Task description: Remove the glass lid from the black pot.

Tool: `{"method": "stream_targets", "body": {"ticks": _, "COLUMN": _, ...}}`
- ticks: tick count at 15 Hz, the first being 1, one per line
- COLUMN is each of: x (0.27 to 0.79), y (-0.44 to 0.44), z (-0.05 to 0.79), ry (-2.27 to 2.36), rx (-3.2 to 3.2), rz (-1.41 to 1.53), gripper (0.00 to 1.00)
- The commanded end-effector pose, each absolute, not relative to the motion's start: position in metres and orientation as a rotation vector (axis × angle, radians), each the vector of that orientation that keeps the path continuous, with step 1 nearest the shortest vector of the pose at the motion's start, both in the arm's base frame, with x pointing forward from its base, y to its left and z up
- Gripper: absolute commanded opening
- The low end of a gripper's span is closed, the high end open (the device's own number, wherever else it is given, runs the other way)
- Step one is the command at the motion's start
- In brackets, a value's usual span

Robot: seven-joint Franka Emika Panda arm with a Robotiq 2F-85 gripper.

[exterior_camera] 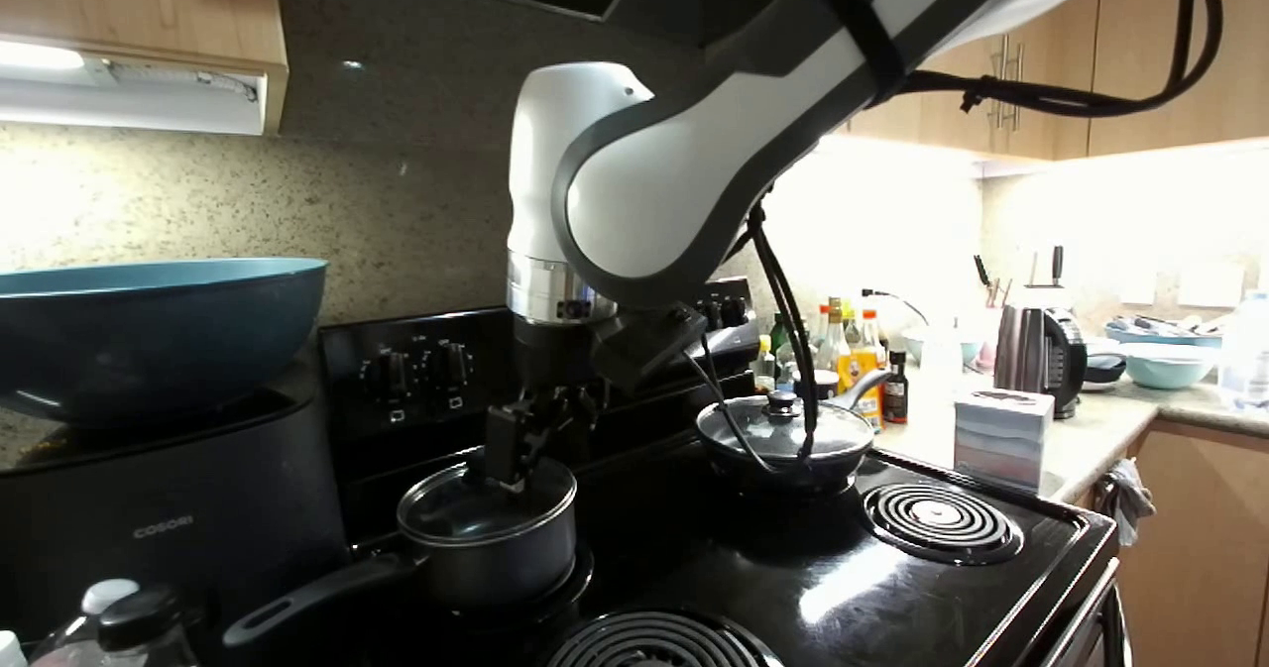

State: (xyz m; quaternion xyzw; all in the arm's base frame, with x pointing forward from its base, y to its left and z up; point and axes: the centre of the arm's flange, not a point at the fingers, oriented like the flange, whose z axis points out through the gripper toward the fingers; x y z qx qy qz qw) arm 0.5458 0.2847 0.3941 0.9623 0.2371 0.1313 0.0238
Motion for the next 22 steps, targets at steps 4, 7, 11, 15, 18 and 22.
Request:
{"method": "stream_targets", "body": {"ticks": 4, "x": 0.59, "y": 0.33, "z": 0.417, "ry": 0.662, "rx": 2.924, "rz": 0.434, "gripper": 1.0}}
{"method": "stream_targets", "body": {"ticks": 7, "x": 0.58, "y": 0.321, "z": 0.42, "ry": 0.675, "rx": 2.94, "rz": 0.463, "gripper": 1.0}}
{"method": "stream_targets", "body": {"ticks": 11, "x": 0.581, "y": 0.321, "z": 0.417, "ry": 0.674, "rx": 2.94, "rz": 0.456, "gripper": 1.0}}
{"method": "stream_targets", "body": {"ticks": 15, "x": 0.596, "y": 0.323, "z": 0.414, "ry": 0.666, "rx": 2.951, "rz": 0.414, "gripper": 1.0}}
{"method": "stream_targets", "body": {"ticks": 18, "x": 0.622, "y": 0.327, "z": 0.41, "ry": 0.621, "rx": 2.936, "rz": 0.384, "gripper": 1.0}}
{"method": "stream_targets", "body": {"ticks": 22, "x": 0.652, "y": 0.329, "z": 0.399, "ry": 0.584, "rx": 2.922, "rz": 0.42, "gripper": 1.0}}
